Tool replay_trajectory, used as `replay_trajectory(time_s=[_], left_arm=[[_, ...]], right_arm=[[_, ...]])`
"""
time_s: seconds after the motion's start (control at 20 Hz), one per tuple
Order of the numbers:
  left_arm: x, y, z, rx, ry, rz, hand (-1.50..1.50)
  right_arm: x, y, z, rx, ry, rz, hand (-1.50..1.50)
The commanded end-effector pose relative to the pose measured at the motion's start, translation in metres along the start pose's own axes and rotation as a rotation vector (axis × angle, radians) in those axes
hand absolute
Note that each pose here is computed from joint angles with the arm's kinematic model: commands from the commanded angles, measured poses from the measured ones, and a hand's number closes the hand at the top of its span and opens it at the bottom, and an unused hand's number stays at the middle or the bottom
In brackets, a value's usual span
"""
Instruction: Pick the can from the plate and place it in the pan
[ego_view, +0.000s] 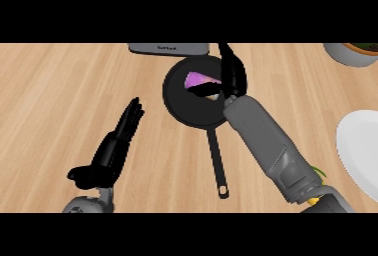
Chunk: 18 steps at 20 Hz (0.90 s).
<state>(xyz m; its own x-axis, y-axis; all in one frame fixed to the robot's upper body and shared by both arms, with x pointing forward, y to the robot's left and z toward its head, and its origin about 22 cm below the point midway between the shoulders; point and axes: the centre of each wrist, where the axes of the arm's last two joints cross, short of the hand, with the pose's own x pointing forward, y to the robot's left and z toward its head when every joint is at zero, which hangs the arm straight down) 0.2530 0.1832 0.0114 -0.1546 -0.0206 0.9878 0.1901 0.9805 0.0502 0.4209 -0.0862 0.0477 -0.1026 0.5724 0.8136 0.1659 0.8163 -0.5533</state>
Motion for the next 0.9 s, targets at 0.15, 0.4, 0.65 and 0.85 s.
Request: replay_trajectory(time_s=[0.15,0.4,0.65,0.85], left_arm=[[-0.007,0.013,0.010,0.078,0.014,-0.023,0.00],[0.000,0.021,0.008,0.090,0.025,-0.002,0.00],[-0.004,0.022,0.008,0.087,0.020,-0.023,0.00],[-0.004,0.012,0.007,0.067,0.026,-0.017,0.00]], right_arm=[[-0.032,-0.024,0.000,0.014,-0.014,-0.262,-1.50],[-0.060,-0.038,0.009,0.151,-0.015,-0.409,-1.50],[-0.088,-0.046,0.031,0.285,-0.081,-0.432,-1.50],[-0.084,-0.049,0.053,0.272,-0.119,-0.408,-1.50]])
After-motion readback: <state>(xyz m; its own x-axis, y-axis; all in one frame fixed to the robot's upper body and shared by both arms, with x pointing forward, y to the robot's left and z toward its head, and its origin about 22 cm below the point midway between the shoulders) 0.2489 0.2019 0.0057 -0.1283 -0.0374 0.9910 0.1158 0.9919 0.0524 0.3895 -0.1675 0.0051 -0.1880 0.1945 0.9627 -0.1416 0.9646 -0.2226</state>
